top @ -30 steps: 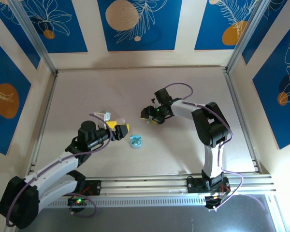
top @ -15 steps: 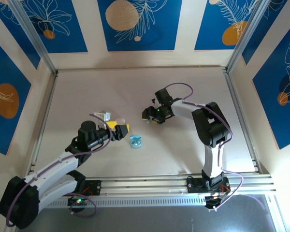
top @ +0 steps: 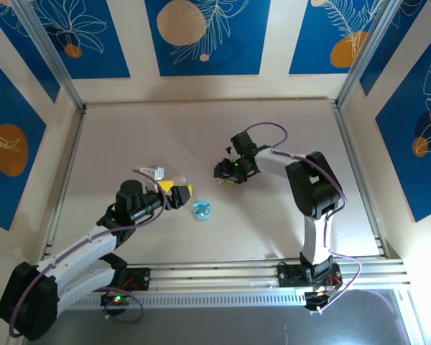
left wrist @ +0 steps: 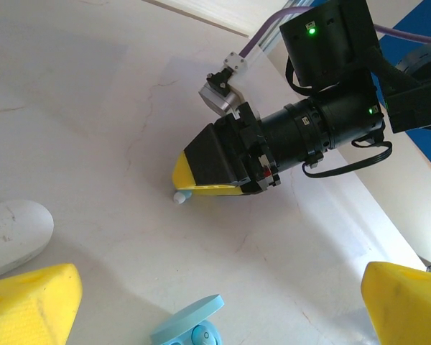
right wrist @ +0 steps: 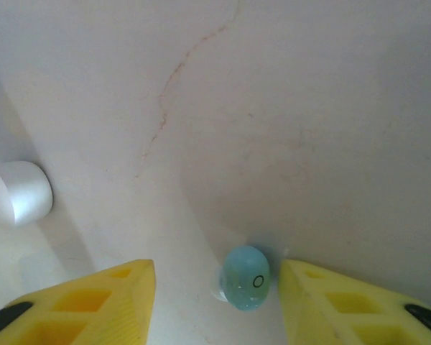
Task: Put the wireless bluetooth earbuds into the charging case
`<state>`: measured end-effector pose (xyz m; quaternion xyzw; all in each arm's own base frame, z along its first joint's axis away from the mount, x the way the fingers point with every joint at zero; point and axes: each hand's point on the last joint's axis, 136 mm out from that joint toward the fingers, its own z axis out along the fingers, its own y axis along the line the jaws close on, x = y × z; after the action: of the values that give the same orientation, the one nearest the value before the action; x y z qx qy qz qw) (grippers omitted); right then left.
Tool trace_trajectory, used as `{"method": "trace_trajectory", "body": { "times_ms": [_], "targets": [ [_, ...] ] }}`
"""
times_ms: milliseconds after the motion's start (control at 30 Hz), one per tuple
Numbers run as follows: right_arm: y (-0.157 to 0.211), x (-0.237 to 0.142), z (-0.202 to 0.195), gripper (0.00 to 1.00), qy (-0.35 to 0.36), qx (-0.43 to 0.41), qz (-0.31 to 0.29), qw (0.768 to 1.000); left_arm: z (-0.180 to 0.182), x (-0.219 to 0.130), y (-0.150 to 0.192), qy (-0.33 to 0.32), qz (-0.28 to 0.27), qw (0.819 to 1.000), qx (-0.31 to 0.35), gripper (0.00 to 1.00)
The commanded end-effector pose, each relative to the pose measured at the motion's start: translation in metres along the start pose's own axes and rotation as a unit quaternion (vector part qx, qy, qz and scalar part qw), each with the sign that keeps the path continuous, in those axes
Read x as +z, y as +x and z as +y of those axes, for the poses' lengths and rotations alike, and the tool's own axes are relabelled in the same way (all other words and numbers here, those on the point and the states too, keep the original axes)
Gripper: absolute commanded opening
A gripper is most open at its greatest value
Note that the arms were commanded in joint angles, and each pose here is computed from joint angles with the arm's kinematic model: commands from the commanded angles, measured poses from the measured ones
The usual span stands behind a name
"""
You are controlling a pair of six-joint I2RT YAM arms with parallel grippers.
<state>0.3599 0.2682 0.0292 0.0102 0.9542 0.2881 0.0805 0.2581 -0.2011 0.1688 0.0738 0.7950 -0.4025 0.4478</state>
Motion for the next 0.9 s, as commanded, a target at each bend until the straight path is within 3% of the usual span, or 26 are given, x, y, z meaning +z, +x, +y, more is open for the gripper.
{"method": "trace_trajectory", "body": {
  "times_ms": [0,867],
  "targets": [
    [0.002,0.0,-0.004,0.41,0.0,0.004,0.011,1.0,0.006,-0.001,0.001,-0.009,0.0,1.0,-0.005,1.0],
    [0.011,0.017,0.006,0.34,-0.011,0.005,0.038,0.999,0.006,-0.002,0.001,-0.01,-0.001,1.0,-0.005,1.0]
  ]
}}
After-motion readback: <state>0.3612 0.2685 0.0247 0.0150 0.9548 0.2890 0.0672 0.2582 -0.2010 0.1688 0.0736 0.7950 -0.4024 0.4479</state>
